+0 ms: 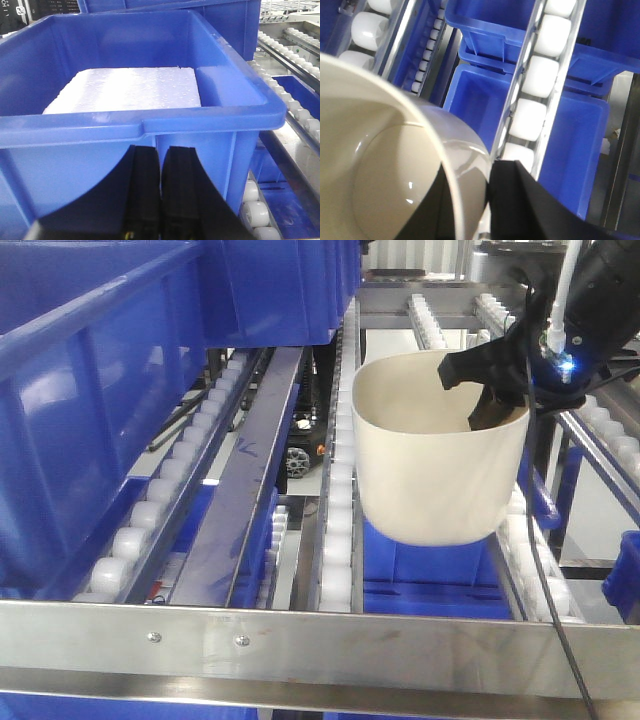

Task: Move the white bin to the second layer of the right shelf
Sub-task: 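Lower the white bin onto the second-layer rollers with the right gripper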

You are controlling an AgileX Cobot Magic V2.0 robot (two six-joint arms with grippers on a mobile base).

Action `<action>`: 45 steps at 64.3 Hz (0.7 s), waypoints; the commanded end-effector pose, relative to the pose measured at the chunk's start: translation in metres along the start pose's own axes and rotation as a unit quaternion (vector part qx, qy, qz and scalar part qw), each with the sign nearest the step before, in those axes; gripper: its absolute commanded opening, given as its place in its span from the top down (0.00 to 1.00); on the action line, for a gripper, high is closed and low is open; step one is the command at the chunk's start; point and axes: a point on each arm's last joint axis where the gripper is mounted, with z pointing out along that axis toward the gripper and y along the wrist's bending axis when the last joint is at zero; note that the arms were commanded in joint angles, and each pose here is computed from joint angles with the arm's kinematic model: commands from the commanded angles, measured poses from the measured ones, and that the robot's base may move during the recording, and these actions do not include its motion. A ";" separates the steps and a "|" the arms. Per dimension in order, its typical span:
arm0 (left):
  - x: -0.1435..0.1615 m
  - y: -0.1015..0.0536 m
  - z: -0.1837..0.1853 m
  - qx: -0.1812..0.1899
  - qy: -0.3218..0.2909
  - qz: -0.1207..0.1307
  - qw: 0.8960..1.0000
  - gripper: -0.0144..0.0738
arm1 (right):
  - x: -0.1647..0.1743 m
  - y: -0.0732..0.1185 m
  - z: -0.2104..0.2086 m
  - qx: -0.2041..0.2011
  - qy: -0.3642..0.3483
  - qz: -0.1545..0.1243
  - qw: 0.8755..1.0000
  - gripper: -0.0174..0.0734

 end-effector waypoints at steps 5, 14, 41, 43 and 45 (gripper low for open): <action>0.004 0.000 0.000 0.000 -0.031 -0.005 1.000 0.74 | -0.026 0.002 -0.019 -0.007 -0.071 0.001 0.997 0.75; 0.004 0.000 0.000 0.000 -0.031 -0.005 1.000 0.74 | -0.025 0.002 -0.019 -0.007 -0.068 0.001 0.998 0.75; 0.004 0.000 0.000 0.000 -0.031 -0.005 1.000 0.74 | -0.026 0.002 -0.019 -0.007 -0.074 0.001 0.997 0.32; 0.004 0.000 0.000 0.000 -0.031 -0.005 1.000 0.74 | -0.026 0.002 -0.019 -0.007 -0.074 0.001 0.997 0.30; 0.004 0.000 0.000 0.000 -0.031 -0.005 1.000 0.74 | -0.026 0.002 -0.019 -0.007 -0.074 0.001 0.997 0.29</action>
